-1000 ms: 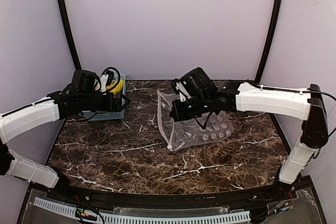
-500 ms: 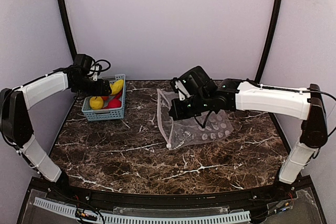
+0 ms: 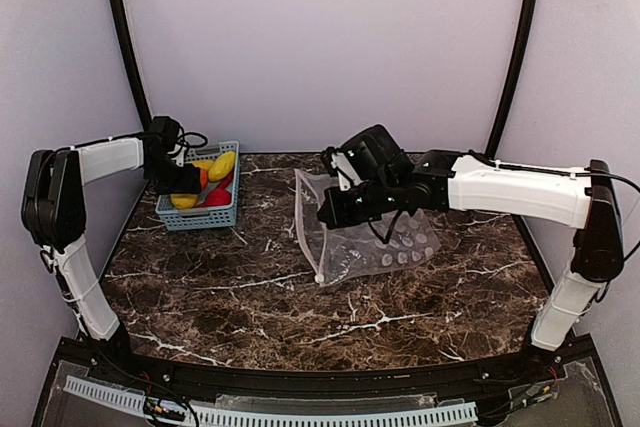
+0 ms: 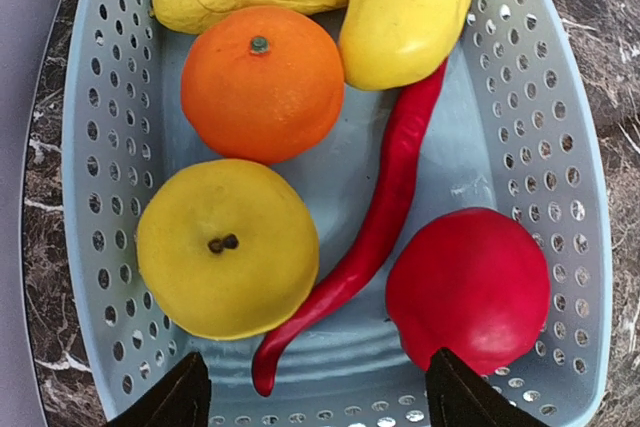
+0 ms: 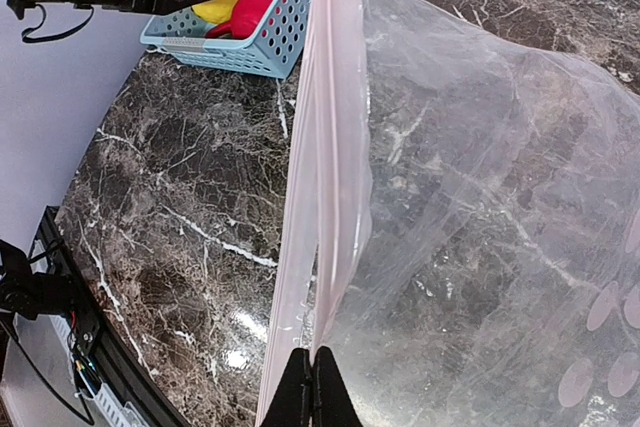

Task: Place the food in the zip-top bag and seal the zipper
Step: Pick up the fake fruit from the bin.

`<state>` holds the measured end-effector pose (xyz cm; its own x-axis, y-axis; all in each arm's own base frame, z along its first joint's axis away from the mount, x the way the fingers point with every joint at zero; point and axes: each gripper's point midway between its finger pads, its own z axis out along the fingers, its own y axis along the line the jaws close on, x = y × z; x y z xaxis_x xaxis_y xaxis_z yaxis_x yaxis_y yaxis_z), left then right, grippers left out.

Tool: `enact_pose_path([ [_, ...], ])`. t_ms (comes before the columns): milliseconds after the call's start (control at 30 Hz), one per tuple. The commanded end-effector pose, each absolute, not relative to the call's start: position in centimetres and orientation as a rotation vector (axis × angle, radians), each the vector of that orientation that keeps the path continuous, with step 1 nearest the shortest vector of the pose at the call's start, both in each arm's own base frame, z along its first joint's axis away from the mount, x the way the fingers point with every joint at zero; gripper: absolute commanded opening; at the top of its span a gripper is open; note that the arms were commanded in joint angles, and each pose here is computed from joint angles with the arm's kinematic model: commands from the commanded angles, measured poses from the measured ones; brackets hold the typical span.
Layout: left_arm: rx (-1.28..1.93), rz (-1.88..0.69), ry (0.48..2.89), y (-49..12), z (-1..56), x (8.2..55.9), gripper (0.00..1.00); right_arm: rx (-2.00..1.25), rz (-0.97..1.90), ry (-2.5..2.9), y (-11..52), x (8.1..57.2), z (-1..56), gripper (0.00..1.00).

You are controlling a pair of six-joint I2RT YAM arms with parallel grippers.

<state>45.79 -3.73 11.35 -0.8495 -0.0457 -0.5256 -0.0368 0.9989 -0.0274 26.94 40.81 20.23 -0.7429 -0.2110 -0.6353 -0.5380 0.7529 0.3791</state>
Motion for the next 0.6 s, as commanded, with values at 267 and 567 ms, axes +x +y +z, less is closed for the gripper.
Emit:
enact_pose_path([
  [267, -0.119, 0.047, 2.581, -0.8, 10.2, 48.7, 0.74, -0.595, 0.817, 2.345, 42.1, 26.9, 20.3, 0.00],
  [567, -0.113, 0.086, 2.593, -0.3, 9.1, 49.5, 0.75, -0.609, 0.833, 2.343, 42.5, 26.8, 20.2, 0.00],
])
